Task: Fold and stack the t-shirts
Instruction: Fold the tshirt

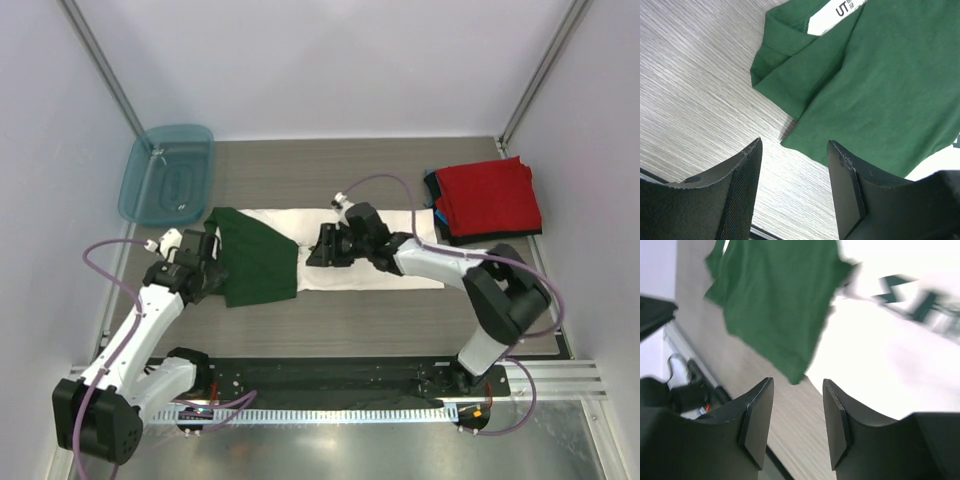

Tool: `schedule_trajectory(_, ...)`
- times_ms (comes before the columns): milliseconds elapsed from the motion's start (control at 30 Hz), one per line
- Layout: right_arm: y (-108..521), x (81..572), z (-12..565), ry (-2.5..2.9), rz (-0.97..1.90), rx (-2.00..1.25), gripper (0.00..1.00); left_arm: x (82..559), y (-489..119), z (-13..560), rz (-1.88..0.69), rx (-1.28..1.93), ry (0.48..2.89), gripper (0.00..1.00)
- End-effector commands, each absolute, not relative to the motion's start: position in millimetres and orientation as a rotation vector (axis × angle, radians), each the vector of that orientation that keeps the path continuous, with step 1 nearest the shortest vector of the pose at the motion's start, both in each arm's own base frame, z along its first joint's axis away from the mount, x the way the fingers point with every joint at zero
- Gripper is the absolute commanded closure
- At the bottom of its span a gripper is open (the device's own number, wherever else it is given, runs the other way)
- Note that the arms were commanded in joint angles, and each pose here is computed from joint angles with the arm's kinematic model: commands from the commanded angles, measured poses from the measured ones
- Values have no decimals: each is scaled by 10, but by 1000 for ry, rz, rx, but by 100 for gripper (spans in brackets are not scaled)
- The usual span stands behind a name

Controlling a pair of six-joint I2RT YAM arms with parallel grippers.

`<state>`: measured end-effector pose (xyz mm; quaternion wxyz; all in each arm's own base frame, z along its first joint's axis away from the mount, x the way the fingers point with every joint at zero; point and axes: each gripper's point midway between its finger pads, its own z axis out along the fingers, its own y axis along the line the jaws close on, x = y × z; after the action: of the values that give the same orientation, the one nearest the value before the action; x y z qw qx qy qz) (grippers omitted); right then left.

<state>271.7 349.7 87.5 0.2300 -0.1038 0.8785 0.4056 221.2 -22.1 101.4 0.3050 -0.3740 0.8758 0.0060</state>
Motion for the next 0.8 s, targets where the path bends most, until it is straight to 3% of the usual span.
schedule_trajectory(0,2968,2933,919,2411,825,-147,50,2231,-247,976,9,-989,2327,44)
schedule_trajectory(33,2655,3004,810,2446,640,-47,51,2265,-302,942,-25,-997,2333,45)
schedule_trajectory(200,1570,3159,840,2375,310,308,71,2342,-429,709,-78,-1097,2350,49)
schedule_trajectory(333,1169,3020,721,2399,186,397,76,2428,-509,694,-117,-1118,2329,50)
schedule_trajectory(500,1034,2896,473,2458,89,411,98,2520,-587,673,-121,-1121,2304,51)
schedule_trajectory(767,942,2891,310,2495,-12,435,99,2623,-629,482,-78,-1155,2309,52)
